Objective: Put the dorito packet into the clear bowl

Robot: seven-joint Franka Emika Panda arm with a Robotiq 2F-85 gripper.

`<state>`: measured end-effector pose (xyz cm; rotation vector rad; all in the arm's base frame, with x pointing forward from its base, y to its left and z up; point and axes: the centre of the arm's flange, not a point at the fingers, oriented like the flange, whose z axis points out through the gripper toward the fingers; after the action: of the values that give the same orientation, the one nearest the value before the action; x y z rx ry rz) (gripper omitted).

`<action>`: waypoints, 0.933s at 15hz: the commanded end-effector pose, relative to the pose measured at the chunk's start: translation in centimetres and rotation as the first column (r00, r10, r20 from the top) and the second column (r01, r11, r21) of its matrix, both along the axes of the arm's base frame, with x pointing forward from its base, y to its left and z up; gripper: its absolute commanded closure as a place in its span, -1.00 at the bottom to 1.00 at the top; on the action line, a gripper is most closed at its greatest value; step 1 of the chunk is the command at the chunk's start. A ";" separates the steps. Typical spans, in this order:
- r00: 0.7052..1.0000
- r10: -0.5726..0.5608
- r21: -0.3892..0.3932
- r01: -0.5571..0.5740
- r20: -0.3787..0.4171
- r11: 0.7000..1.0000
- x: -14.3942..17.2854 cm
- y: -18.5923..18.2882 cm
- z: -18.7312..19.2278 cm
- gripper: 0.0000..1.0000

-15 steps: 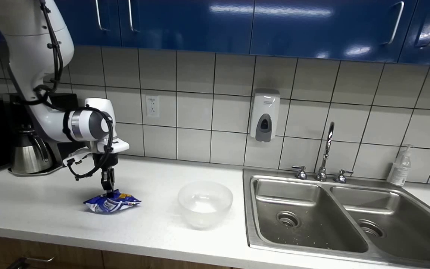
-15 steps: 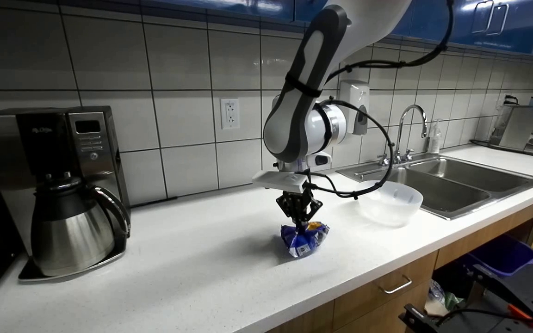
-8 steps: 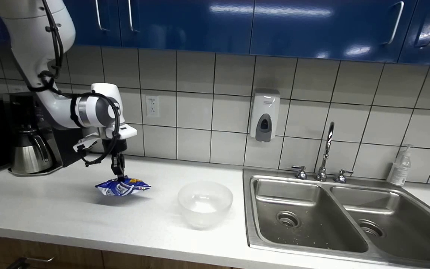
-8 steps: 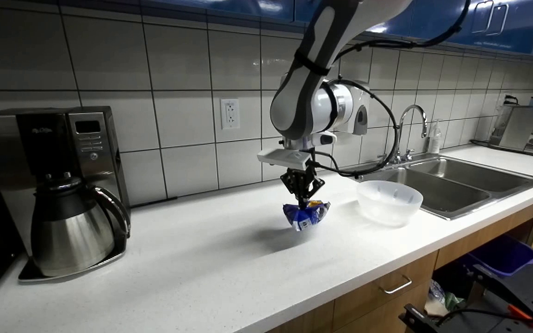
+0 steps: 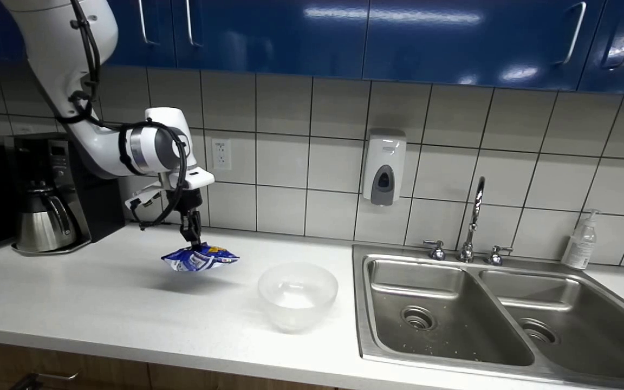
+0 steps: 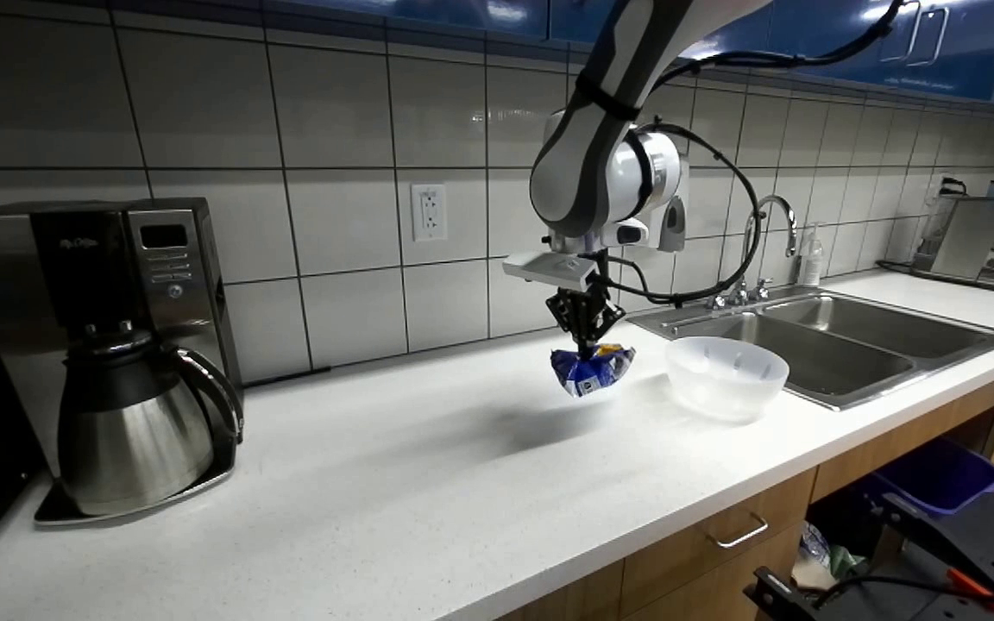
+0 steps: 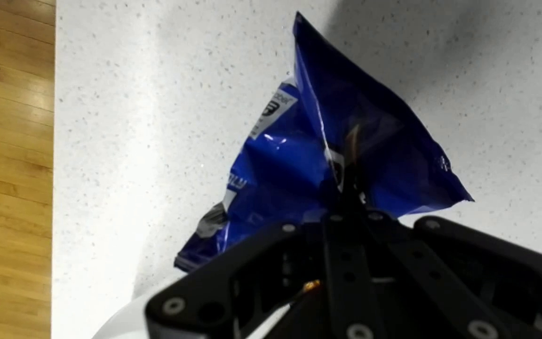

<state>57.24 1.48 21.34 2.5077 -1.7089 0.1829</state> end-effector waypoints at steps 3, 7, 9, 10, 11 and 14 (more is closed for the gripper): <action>0.991 -0.136 -0.048 0.136 0.012 0.990 0.9 -5.2 3.1 1.00; 0.976 -0.216 -0.096 0.216 0.017 0.972 1.1 -8.9 4.6 1.00; 0.967 -0.253 -0.120 0.254 0.027 0.960 1.0 -10.5 5.3 1.00; 0.962 -0.270 -0.129 0.272 0.031 0.954 1.0 -11.4 5.4 1.00; 0.958 -0.286 -0.136 0.288 0.031 0.948 1.0 -12.1 5.3 1.00; 0.942 -0.335 -0.161 0.334 0.017 0.929 0.8 -14.3 4.5 1.00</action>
<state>58.07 -11.30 25.44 2.1485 -1.9628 0.2709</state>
